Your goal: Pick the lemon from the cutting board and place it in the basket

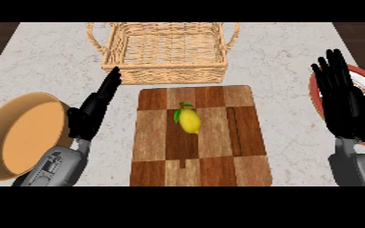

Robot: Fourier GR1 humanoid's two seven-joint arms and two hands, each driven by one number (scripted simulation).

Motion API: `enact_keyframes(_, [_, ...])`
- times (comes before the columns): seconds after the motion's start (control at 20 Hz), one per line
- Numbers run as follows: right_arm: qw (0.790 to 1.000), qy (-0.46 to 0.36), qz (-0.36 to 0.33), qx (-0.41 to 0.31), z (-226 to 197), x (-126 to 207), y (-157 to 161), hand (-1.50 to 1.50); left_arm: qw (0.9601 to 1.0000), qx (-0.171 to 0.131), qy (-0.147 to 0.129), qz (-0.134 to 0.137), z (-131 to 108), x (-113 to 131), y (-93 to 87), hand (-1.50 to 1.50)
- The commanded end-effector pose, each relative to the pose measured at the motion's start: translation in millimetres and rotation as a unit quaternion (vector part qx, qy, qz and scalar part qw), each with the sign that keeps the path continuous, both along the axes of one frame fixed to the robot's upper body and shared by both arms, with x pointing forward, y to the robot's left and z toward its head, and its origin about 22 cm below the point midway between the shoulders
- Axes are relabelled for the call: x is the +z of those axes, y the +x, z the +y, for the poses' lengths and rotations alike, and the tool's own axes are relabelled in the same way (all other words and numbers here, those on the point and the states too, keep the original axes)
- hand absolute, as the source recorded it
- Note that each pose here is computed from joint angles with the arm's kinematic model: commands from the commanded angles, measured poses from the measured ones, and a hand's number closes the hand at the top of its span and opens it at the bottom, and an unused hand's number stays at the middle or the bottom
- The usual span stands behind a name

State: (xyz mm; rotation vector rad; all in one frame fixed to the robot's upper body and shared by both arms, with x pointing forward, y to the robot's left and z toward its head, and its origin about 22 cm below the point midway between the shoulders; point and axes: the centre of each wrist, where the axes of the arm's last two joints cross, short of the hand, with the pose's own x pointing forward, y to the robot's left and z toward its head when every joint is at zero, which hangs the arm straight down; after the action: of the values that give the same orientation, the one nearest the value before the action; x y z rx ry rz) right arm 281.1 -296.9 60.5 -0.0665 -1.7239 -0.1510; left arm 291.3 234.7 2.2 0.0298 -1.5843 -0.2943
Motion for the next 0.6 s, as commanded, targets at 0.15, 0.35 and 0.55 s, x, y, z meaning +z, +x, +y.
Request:
enact_keyframes(0.15, [0.952, 0.001, -0.072, 0.296, 110.3, 38.2, 23.1, 1.5, 0.9892, 0.039, -0.018, 0.14, 3.9, -44.9, -26.3, 0.0])
enact_keyframes(0.35, [0.832, -0.076, -0.134, 0.533, 180.1, 64.6, 8.2, 1.5, 0.977, 0.04, 0.004, 0.209, 12.7, -62.1, -38.4, 0.0])
enact_keyframes(0.55, [0.766, -0.137, -0.136, 0.613, 238.8, 40.3, -23.1, -1.5, 0.9636, 0.092, 0.001, 0.251, 32.4, -70.5, -51.6, 0.0])
